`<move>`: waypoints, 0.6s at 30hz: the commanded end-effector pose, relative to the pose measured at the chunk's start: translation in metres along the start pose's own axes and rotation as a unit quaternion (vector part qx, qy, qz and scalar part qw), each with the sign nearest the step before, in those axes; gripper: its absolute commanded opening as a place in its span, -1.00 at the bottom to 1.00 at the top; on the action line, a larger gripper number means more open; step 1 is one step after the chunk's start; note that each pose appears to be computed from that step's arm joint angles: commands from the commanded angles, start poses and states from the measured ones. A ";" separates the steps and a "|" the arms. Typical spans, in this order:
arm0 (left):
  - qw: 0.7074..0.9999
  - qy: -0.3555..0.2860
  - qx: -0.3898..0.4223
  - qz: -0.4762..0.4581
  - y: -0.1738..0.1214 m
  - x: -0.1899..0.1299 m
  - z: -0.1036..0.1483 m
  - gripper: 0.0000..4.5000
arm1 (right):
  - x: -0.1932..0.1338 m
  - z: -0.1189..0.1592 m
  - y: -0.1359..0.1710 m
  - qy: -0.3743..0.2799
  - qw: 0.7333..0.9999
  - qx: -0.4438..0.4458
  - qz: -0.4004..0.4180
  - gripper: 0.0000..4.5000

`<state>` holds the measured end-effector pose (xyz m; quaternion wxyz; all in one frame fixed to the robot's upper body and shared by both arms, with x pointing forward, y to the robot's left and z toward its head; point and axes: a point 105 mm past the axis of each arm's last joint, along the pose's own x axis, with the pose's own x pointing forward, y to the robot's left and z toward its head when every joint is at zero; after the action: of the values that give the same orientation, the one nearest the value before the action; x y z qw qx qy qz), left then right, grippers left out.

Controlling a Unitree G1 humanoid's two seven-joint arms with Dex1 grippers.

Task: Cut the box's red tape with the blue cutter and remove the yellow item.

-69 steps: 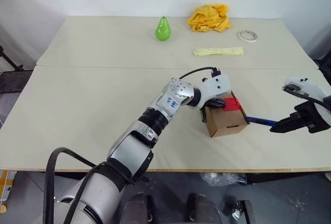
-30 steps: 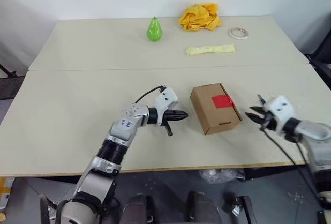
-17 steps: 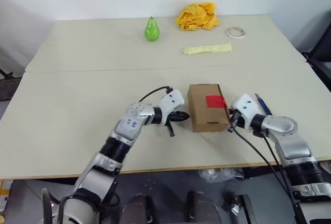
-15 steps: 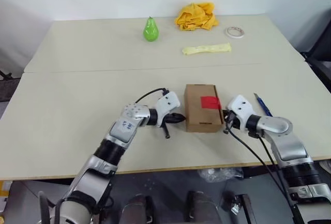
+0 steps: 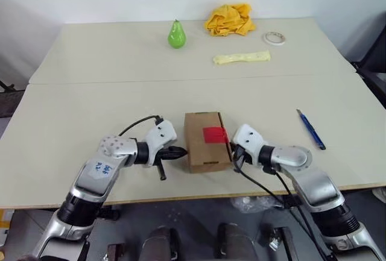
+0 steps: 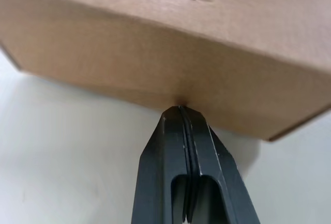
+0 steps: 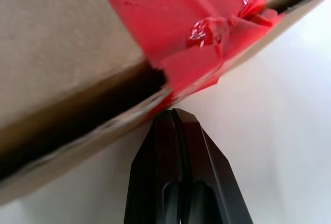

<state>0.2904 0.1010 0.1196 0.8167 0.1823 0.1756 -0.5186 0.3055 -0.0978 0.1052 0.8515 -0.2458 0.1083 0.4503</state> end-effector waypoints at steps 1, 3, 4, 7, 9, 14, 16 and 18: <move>1.000 0.005 -0.004 0.002 -0.010 -0.010 -0.003 -1.00 | 0.001 0.000 0.027 0.004 0.999 0.001 0.047 -0.99; 1.000 0.020 -0.008 0.009 -0.010 -0.014 -0.011 -1.00 | -0.001 -0.002 0.030 0.010 0.998 0.014 0.053 -0.99; 1.000 0.022 -0.011 0.012 -0.009 -0.015 -0.012 -1.00 | -0.002 -0.002 0.031 0.010 0.998 0.020 0.056 -0.99; 0.999 0.022 -0.020 0.011 -0.010 -0.018 -0.015 -1.00 | -0.006 -0.007 0.022 0.013 0.999 0.019 0.040 -0.99; 1.000 0.018 -0.015 0.018 -0.006 -0.018 -0.013 -1.00 | -0.011 -0.008 0.013 0.012 0.999 0.019 0.025 -0.99; 0.999 -0.036 0.028 0.012 0.009 -0.030 0.014 -1.00 | -0.050 -0.005 -0.007 0.018 0.992 0.119 0.027 -0.59; 0.998 -0.047 0.026 -0.013 0.010 -0.040 0.022 -1.00 | -0.064 0.002 -0.011 0.018 0.985 0.166 0.037 -0.30; 0.997 -0.056 0.005 -0.043 0.009 -0.050 0.030 -1.00 | -0.073 0.009 -0.016 0.017 0.979 0.198 0.040 -0.02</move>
<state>0.2872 0.1293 0.1557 0.8131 0.1690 0.1454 -0.5378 0.2821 -0.1567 0.1295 0.8658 -0.0929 0.2309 0.4342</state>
